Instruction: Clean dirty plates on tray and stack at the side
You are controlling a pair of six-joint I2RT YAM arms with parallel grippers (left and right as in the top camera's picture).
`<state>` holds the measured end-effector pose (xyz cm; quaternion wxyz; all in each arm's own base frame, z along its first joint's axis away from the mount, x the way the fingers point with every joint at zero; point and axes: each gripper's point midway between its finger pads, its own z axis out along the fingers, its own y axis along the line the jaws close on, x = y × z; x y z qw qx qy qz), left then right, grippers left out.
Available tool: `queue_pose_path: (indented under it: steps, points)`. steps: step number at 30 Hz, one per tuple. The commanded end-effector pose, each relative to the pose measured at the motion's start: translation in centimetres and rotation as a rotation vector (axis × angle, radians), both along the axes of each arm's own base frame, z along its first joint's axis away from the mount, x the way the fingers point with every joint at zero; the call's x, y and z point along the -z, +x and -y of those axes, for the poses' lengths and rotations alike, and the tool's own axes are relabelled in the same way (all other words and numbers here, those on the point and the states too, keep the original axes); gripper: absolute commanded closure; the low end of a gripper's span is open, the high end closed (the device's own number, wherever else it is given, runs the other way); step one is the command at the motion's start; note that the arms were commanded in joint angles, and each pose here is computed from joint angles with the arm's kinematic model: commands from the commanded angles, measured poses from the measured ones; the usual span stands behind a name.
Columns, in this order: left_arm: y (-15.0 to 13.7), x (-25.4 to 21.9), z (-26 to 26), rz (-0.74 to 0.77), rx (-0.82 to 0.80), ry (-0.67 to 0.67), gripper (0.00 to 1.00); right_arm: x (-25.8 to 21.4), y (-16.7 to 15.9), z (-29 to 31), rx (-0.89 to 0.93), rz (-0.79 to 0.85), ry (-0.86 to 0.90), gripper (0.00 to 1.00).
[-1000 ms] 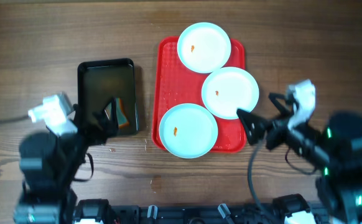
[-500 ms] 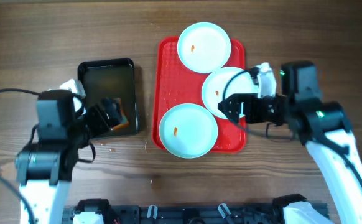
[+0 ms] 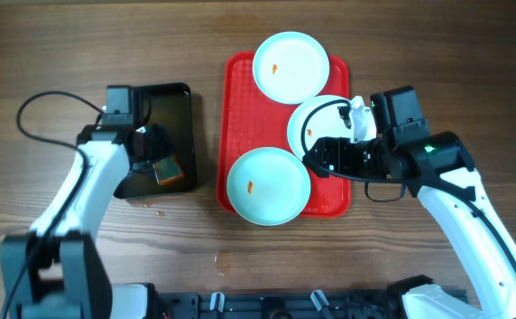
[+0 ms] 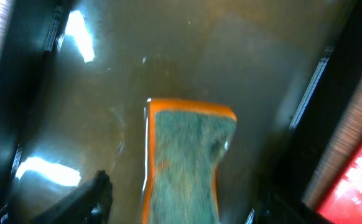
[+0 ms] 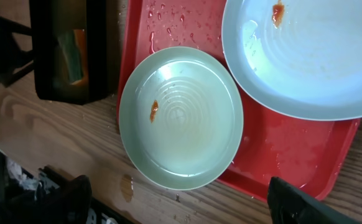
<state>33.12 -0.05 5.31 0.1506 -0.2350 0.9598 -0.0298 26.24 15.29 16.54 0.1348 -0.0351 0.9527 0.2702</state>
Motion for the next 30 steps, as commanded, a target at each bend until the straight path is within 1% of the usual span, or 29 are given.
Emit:
queue_pose_path:
  steps: [1,2,3,7,9,11,14,18,19,20,21,23,24,27,30]
  points:
    - [0.3,2.3,0.1,-0.039,0.049,0.009,0.67,-0.2,0.4,0.0,0.013,0.009,-0.010,0.09]
    - [0.4,3.6,0.0,-0.065,0.048,0.011,0.91,-0.2,0.4,0.0,0.012,0.010,-0.011,0.09]
    - [0.3,4.2,0.0,-0.080,0.048,0.010,0.95,-0.2,0.4,0.0,0.012,0.012,-0.010,0.09]
    - [-0.6,6.7,0.1,-0.160,0.050,0.005,0.96,-0.3,0.6,0.0,0.013,0.022,-0.007,0.09]
    - [-0.7,7.0,0.1,-0.168,0.058,0.007,0.96,-0.4,0.7,-0.1,0.013,0.026,-0.005,0.09]
    - [-0.4,6.8,0.2,-0.154,0.102,0.009,0.96,-0.4,0.8,-0.1,0.013,0.031,-0.004,0.09]
    - [0.1,5.2,0.7,-0.128,0.178,0.001,0.96,-0.5,0.9,-0.1,0.014,0.033,-0.002,0.09]
    - [1.1,1.2,0.8,-0.059,0.186,0.003,0.96,-0.5,0.9,-0.1,0.015,0.032,-0.002,0.10]
    - [1.1,0.2,0.8,-0.036,0.186,0.005,0.95,-0.5,0.9,-0.1,0.015,0.032,-0.002,0.10]
    - [1.0,-0.3,0.7,-0.027,0.185,0.011,0.84,-0.5,0.9,-0.1,0.015,0.032,-0.002,0.10]
    - [0.8,-0.5,0.7,-0.028,0.185,0.010,0.80,-0.5,0.9,-0.1,0.015,0.032,-0.002,0.10]
    - [0.3,-0.4,0.7,-0.049,0.183,0.007,0.65,-0.5,0.9,-0.1,0.015,0.032,-0.002,0.10]
    - [-0.1,0.0,0.7,-0.067,0.181,0.005,0.62,-0.5,0.9,-0.1,0.015,0.032,-0.002,0.10]
    - [-1.2,1.5,0.7,-0.107,0.155,-0.006,0.54,-0.5,0.9,-0.1,0.015,0.032,-0.002,0.10]
    - [-2.1,3.7,0.8,-0.133,0.150,-0.014,0.55,-0.5,0.9,-0.1,0.015,0.033,-0.002,0.10]
